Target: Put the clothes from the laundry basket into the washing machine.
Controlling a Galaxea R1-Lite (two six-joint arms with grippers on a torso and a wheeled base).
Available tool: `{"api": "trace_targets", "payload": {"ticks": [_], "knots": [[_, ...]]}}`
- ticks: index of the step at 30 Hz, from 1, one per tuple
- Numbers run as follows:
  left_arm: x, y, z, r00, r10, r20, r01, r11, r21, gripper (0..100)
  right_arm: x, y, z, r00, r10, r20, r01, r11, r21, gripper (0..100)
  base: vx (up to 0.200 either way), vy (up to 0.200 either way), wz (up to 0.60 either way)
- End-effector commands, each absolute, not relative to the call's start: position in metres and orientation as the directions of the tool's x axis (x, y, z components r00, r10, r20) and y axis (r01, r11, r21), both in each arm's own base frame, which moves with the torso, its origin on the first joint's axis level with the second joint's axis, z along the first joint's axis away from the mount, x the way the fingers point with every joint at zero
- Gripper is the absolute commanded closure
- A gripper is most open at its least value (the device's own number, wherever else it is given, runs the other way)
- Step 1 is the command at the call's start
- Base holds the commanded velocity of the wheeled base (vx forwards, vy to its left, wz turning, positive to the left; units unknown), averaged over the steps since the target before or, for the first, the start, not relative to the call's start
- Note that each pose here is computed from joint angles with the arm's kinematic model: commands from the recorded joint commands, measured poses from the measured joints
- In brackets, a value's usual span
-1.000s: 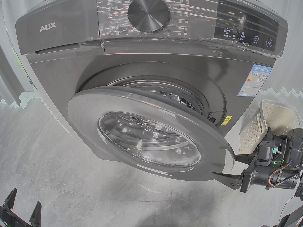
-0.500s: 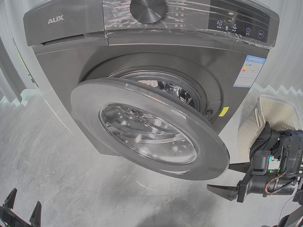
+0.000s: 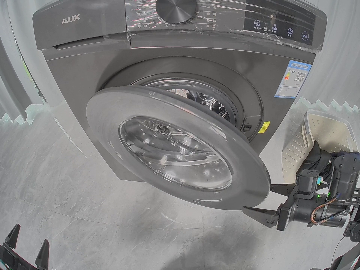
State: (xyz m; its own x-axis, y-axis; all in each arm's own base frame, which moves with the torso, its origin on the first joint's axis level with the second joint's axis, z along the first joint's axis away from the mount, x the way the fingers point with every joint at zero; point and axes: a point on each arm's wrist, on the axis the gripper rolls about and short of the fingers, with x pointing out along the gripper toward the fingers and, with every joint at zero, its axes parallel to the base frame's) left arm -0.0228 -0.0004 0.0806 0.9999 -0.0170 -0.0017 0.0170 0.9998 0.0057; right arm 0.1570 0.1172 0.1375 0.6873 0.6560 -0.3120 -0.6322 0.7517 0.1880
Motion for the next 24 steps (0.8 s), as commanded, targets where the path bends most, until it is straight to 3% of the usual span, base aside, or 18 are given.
{"api": "trace_targets", "payload": {"ticks": [1, 16, 18, 24], "knots": [[-0.022, 0.0, 0.075, 1.0, -0.017, -0.008, 0.017, 1.0, 0.006, 0, 0.158, 0.122, 0.124, 0.661, 0.659, -0.358, -0.639, 0.745, 0.192, 0, 0.0, 0.0, 0.0], [-0.022, 0.0, 0.075, 1.0, -0.017, -0.008, 0.017, 1.0, 0.006, 0, 0.138, 0.112, 0.115, 0.639, 0.667, -0.382, -0.655, 0.733, 0.185, 0, 0.0, 0.0, 0.0], [-0.022, 0.0, 0.075, 1.0, -0.017, -0.008, 0.017, 1.0, 0.006, 0, 0.135, 0.095, 0.102, 0.66, 0.606, -0.444, -0.613, 0.776, 0.147, 0, 0.0, 0.0, 0.0], [-0.022, 0.0, 0.075, 1.0, -0.017, -0.008, 0.017, 1.0, 0.006, 0, 0.161, 0.069, 0.094, 0.75, 0.454, -0.482, -0.472, 0.877, 0.091, 0, 0.0, 0.0, 0.0]]}}
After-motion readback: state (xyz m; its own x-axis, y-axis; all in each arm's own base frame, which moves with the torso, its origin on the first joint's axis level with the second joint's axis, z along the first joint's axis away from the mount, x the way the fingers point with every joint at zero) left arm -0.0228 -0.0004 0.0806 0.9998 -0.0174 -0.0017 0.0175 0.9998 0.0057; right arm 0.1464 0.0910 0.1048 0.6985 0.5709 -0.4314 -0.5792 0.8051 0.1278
